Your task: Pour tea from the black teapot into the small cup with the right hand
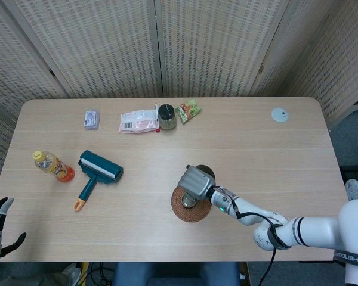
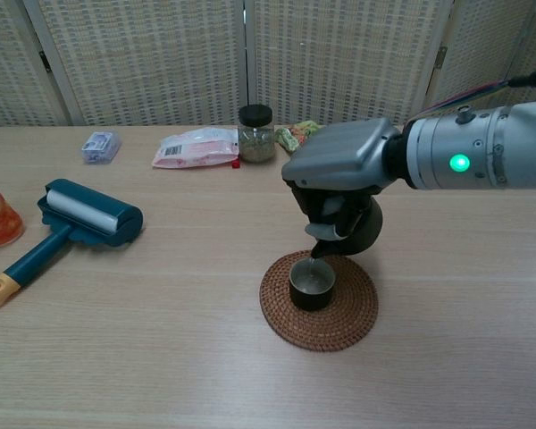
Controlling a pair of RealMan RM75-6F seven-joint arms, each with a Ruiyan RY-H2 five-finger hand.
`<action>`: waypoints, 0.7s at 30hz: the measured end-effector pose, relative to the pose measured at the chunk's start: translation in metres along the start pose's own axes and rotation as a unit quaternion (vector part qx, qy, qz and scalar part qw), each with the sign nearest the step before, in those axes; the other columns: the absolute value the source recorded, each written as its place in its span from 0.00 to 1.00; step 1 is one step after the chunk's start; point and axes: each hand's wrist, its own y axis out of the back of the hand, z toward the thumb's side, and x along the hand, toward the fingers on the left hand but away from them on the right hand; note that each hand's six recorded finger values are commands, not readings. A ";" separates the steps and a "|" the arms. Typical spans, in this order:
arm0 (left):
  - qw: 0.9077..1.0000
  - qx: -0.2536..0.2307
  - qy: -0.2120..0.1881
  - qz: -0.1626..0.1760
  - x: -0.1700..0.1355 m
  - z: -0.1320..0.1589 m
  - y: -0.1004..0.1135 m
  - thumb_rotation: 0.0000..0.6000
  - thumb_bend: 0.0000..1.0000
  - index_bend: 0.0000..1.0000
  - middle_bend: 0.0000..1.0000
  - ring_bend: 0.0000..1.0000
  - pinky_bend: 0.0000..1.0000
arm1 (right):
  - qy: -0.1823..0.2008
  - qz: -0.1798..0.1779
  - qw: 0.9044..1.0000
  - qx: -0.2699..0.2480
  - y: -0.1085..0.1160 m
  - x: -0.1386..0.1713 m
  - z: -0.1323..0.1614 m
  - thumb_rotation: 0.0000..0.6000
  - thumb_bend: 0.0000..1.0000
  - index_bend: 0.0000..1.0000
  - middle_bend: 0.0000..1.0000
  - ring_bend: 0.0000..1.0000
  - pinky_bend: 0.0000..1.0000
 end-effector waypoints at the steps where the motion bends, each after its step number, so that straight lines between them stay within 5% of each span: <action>1: 1.000 0.000 0.000 0.000 0.000 0.000 0.000 1.00 0.20 0.11 0.10 0.12 0.02 | 0.000 0.000 1.000 0.003 0.000 0.000 0.000 0.85 0.60 1.00 1.00 0.91 0.38; 21: 1.000 -0.002 0.001 0.002 -0.002 -0.002 -0.001 1.00 0.20 0.11 0.10 0.12 0.02 | -0.003 0.002 1.000 0.029 0.001 0.002 0.005 0.85 0.60 1.00 1.00 0.91 0.38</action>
